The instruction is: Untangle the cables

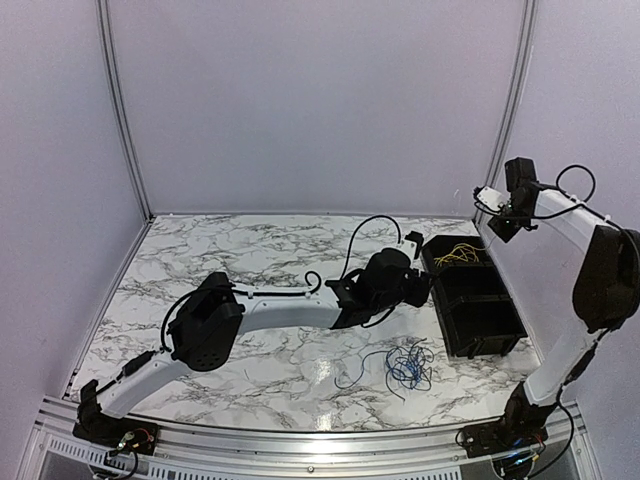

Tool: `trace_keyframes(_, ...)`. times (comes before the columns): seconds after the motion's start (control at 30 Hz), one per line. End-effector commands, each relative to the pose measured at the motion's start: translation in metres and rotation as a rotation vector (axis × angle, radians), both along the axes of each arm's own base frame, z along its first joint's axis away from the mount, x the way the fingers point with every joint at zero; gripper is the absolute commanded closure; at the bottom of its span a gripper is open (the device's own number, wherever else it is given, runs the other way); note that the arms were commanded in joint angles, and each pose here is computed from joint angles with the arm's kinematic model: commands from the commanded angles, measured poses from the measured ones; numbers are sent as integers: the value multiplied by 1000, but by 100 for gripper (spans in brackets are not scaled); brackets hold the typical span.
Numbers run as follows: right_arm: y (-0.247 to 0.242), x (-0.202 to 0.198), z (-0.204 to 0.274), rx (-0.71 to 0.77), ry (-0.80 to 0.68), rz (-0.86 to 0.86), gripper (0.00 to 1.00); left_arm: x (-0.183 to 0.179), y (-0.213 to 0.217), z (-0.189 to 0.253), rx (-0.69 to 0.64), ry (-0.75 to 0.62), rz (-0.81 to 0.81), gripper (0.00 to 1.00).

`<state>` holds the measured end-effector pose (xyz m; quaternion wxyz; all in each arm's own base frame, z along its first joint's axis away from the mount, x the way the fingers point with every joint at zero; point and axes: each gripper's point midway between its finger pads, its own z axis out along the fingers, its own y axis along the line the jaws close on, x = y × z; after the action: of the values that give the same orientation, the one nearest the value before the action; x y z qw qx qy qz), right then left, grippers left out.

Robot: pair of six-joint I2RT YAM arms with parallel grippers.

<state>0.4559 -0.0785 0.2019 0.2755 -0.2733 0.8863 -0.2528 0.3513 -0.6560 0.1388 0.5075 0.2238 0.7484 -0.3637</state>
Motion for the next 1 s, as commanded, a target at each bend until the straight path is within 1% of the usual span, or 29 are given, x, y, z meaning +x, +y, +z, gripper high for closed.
trace_keyframes(0.0, -29, 27, 30, -274, -140, -23, 50, -16, 7, 46, -72, -18, 4, 49)
trace_keyframes(0.03, -30, 30, 27, -275, -150, -30, 50, -19, 9, 46, -64, -16, 3, 49)
trace_keyframes(0.1, -32, 42, 25, -244, -181, -53, 45, -25, 13, 46, -46, -15, -3, 49)
trace_keyframes(0.23, -20, 70, 13, -153, -175, -47, 44, -37, 26, 40, -14, 12, -5, 48)
trace_keyframes(0.4, -14, 107, -7, -103, -147, -52, 44, -59, 44, 41, 13, 47, -12, 47)
trace_keyframes(0.63, -8, 145, -38, -119, -120, -22, 44, -83, 66, 48, 26, 77, -10, 45)
trace_keyframes(0.73, -4, 160, -43, -118, -126, -19, 44, -89, 77, 48, 37, 82, 0, 45)
trace_keyframes(0.87, 13, 176, -51, -112, -137, 4, 44, -95, 90, 44, 55, 95, 15, 44)
trace_keyframes(0.97, 52, 189, -56, -119, -162, 74, 44, -98, 99, 39, 64, 108, 27, 44)
